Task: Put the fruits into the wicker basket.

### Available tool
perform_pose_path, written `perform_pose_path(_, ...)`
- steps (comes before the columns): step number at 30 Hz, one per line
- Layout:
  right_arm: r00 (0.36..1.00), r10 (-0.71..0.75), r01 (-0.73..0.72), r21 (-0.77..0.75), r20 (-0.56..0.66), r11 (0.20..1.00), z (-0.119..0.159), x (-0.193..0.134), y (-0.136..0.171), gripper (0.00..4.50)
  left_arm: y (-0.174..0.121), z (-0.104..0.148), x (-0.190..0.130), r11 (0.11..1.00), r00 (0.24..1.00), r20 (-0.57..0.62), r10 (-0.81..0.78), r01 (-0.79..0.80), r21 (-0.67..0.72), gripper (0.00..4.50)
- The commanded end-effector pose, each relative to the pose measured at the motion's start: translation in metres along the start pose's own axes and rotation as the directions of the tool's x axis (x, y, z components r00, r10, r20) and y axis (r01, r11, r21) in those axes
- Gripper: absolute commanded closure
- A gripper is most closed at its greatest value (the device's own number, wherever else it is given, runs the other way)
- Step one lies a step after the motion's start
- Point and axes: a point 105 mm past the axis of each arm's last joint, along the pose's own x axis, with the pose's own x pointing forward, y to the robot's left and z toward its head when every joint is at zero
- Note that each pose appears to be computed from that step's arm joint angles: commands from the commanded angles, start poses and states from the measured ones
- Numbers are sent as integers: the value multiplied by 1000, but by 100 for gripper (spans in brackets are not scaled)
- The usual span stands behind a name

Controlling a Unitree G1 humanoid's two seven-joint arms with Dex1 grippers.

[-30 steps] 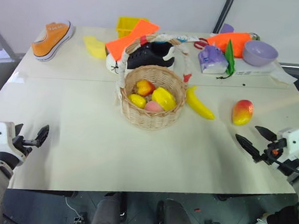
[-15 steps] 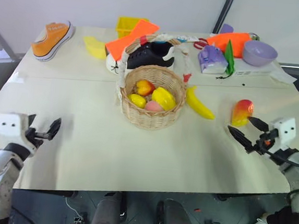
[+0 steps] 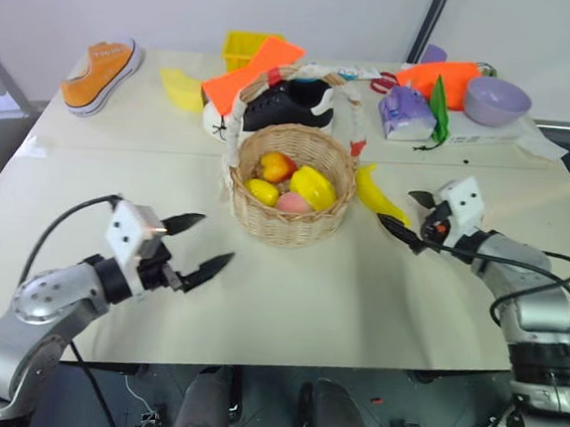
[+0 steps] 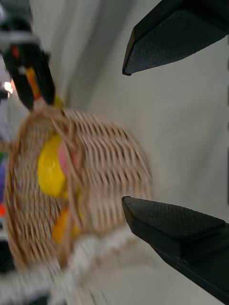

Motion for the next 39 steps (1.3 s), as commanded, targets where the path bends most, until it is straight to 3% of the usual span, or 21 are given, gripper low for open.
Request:
perform_pose_path(1, 999, -26, 26, 17, -22, 1000, -4, 15, -8, 22, -19, 8, 13, 994, 997, -16, -76, 77, 75, 14)
perform_pose_path(6, 997, -60, 62, 39, -37, 997, -13, 26, -17, 22, -23, 11, 19, 993, 996, -4, -85, 85, 77, 14)
perform_pose_path(7, 998, -60, 61, 44, -36, 997, -14, 27, -18, 44, -24, 11, 19, 993, 996, -5, -84, 84, 77, 6)
perform_pose_path(10, 999, -40, 40, 34, -9, 999, -12, 25, -17, 149, -23, 9, 19, 994, 997, -10, -79, 80, 80, 0)
perform_pose_path(14, 998, -31, 32, -19, 50, 999, 0, 15, -17, 355, -21, 6, 18, 994, 998, -18, -68, 70, 79, 0)
perform_pose_path(19, 983, -157, 165, -80, 91, 983, 24, -20, -41, 355, -8, 3, 15, 996, 1000, -17, -11, 13, 89, 0)
perform_pose_path(23, 981, -124, 144, -132, 150, 981, 53, -54, -34, 355, 4, 0, 12, 997, 999, 3, 34, -35, 76, 0)
perform_pose_path(26, 988, 4, 20, -154, 152, 988, 68, -79, -14, 355, 12, -3, 7, 995, 998, 1, 59, -59, 75, 0)
perform_pose_path(28, 980, 169, -149, -179, 103, 972, 73, -97, 14, 355, 19, -7, 2, 994, 997, -13, 77, -75, 78, 0)
perform_pose_path(32, 887, 461, -450, -172, 30, 876, 84, -118, 76, 355, 32, -17, -8, 990, 993, -57, 103, -97, 100, 0)
perform_pose_path(35, 823, 567, -551, -200, 33, 810, 94, -114, 107, 355, 35, -18, -11, 989, 992, -58, 108, -102, 107, 0)
perform_pose_path(39, 810, 581, -543, -272, 81, 795, 112, -77, 125, 355, 33, -15, -10, 989, 993, -41, 108, -104, 106, 0)
